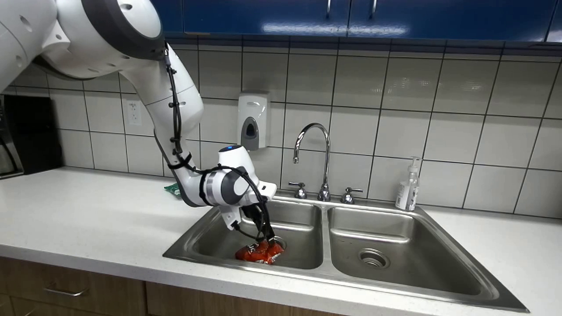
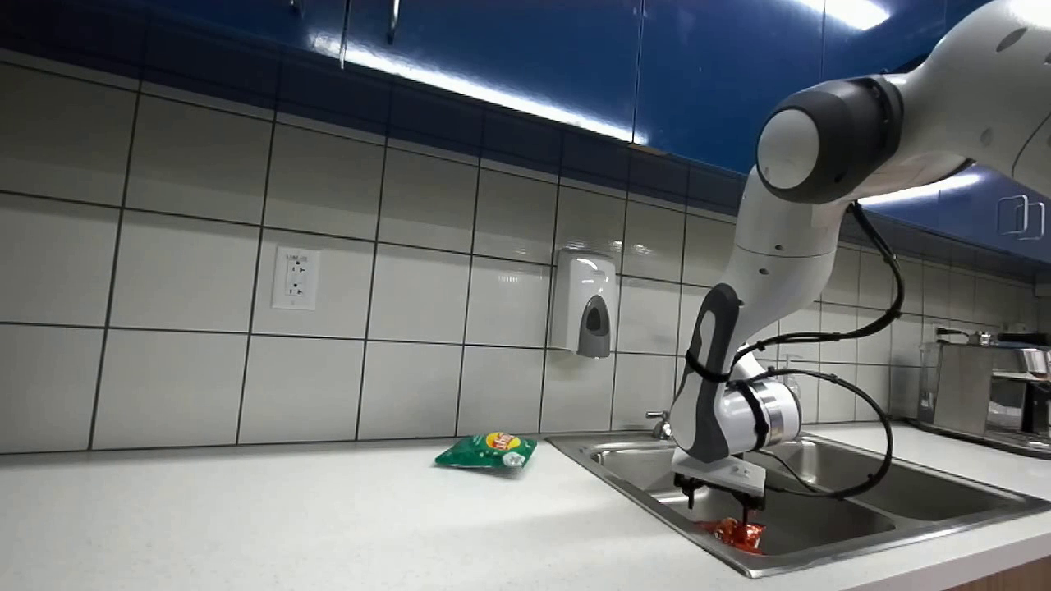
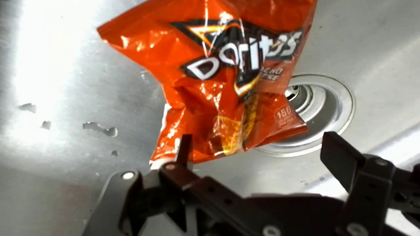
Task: Pick up the orange pack of snacks and put it in the sink
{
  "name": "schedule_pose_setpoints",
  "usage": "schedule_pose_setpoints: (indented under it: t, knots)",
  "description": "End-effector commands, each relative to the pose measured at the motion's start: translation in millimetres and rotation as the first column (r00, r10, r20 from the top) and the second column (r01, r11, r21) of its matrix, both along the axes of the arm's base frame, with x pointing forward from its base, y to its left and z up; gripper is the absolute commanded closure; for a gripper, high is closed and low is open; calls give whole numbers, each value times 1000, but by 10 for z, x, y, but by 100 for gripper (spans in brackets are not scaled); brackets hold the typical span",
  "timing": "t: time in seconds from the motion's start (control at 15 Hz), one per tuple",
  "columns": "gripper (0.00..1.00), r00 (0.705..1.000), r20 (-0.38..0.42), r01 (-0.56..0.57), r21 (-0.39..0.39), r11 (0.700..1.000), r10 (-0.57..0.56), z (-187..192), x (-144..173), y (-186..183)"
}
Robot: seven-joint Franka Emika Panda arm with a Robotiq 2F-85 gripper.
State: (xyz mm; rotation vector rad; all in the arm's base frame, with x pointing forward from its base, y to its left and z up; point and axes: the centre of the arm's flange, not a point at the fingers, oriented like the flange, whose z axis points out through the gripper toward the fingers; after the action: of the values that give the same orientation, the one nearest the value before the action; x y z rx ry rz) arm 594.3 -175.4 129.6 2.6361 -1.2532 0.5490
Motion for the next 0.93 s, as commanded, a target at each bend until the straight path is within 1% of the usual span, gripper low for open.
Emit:
schedule_pose_setpoints:
  t: [0.0, 0.2, 0.4, 0.87]
  knots:
    - [0, 1000, 20, -17, -15, 1000, 17, 331, -69, 26]
    - [0, 999, 42, -21, -15, 1000, 21, 581, -105, 75]
    - [0, 998, 59, -37, 3, 999, 37, 804, -181, 176]
    - [0, 987, 107, -130, 56, 990, 123, 1315, -501, 498]
